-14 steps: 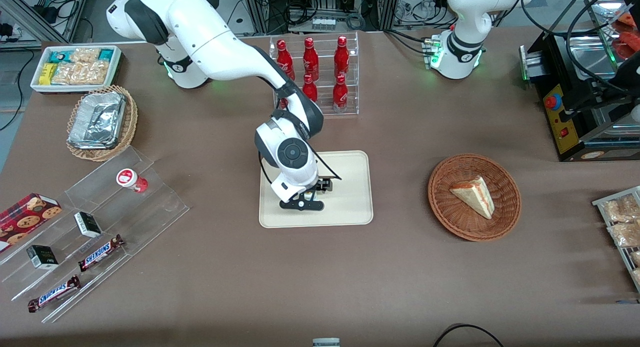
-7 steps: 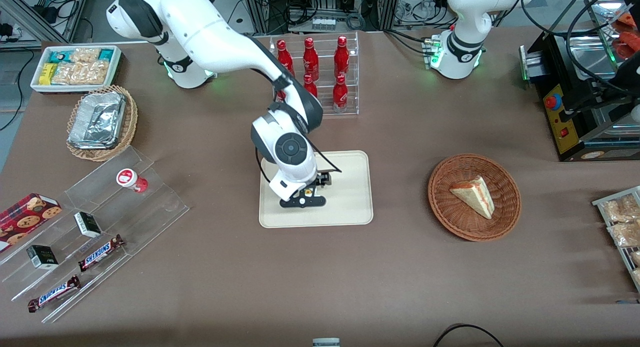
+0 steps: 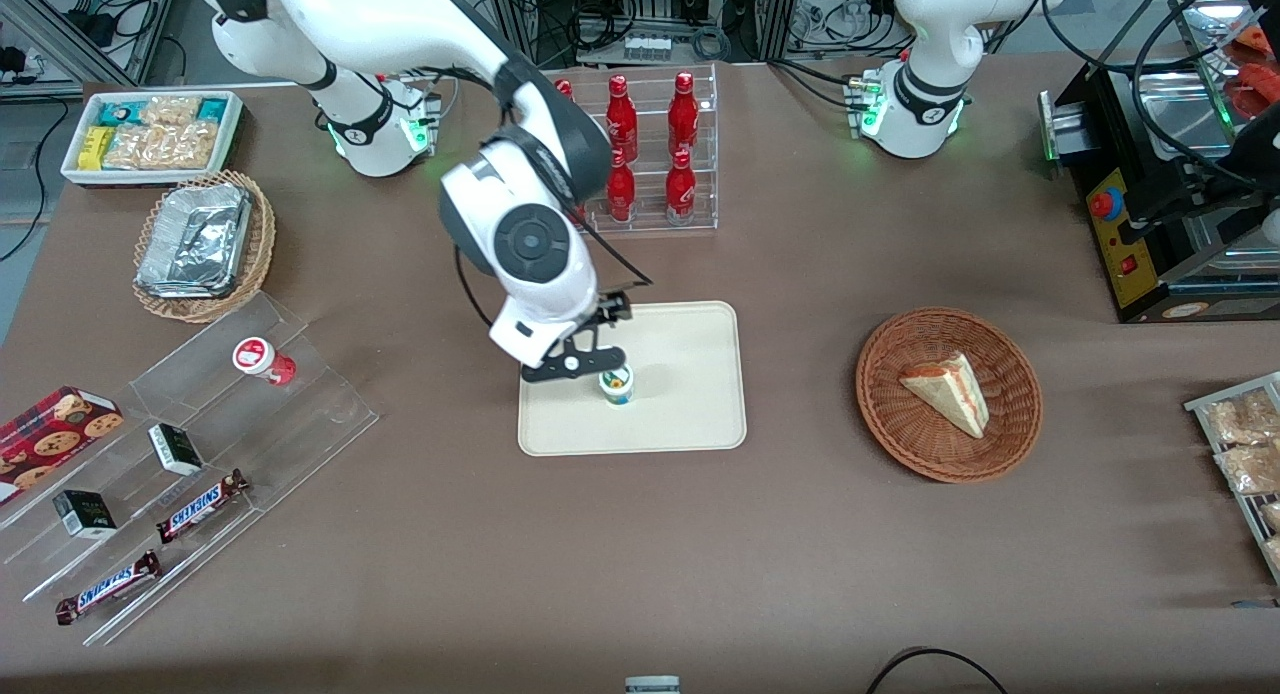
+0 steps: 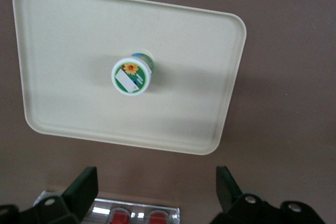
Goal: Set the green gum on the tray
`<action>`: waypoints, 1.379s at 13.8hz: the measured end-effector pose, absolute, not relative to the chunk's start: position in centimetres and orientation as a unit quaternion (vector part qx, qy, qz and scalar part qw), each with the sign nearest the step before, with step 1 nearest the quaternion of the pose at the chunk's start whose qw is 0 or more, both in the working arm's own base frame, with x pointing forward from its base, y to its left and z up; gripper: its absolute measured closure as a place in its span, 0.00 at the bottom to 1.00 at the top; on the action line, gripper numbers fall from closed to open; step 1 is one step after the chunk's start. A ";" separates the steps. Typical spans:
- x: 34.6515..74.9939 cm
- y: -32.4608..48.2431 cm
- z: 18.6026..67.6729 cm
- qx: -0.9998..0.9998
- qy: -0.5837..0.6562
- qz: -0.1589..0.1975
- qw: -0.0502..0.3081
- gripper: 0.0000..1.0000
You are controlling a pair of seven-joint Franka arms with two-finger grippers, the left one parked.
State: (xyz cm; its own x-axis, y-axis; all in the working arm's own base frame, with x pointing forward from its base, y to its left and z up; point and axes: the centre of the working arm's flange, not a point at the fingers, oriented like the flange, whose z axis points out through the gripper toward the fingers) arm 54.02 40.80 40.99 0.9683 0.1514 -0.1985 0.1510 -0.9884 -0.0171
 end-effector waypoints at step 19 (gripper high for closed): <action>58.5 2.1 51.2 -0.993 0.047 0.100 0.036 0.00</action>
State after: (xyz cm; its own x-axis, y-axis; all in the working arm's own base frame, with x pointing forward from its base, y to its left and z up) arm 58.47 2.11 51.18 0.9755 -0.0857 -0.2024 -0.1000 -0.9931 -0.0613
